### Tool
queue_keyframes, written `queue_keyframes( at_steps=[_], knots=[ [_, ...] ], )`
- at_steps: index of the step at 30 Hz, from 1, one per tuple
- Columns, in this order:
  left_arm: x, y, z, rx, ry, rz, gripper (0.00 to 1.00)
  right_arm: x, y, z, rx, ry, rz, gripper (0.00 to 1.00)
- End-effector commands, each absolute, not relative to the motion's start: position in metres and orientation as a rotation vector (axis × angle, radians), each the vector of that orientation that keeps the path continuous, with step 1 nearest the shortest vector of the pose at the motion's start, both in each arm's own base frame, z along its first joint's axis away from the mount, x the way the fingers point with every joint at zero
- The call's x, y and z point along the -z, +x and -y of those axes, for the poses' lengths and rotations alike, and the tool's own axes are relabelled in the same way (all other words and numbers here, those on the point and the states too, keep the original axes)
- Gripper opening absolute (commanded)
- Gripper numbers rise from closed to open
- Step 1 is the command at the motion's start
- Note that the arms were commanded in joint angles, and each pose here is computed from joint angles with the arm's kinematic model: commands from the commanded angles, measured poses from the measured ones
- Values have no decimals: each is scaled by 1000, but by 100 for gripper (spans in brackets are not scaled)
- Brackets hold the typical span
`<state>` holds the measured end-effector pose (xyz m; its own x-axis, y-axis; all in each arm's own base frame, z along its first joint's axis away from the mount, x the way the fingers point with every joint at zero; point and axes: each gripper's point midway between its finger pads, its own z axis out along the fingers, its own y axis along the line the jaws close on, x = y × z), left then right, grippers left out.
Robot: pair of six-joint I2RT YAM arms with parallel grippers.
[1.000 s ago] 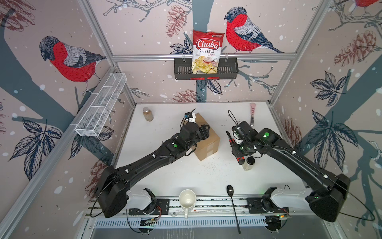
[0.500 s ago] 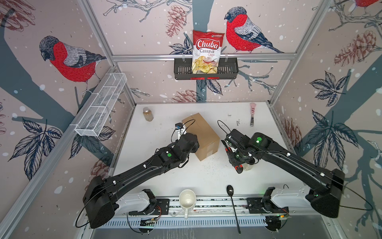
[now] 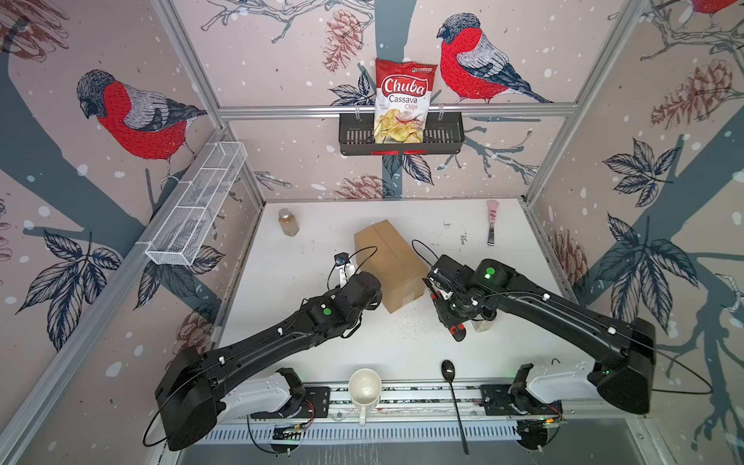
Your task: Unpack the express box
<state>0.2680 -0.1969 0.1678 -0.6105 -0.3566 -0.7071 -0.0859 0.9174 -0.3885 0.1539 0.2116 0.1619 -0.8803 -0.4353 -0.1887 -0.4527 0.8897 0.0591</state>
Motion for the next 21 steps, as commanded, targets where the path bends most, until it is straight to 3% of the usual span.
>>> queue_keyframes(
  at_steps=[1,21],
  knots=[
    [-171,271,200,436,-340,-2183,64,-165,155,-214,-151,-668,-2888,6],
    [-159,271,211,491,-333,-2196,62,-166,159,-217,-112,-669,-2897,6]
  ],
)
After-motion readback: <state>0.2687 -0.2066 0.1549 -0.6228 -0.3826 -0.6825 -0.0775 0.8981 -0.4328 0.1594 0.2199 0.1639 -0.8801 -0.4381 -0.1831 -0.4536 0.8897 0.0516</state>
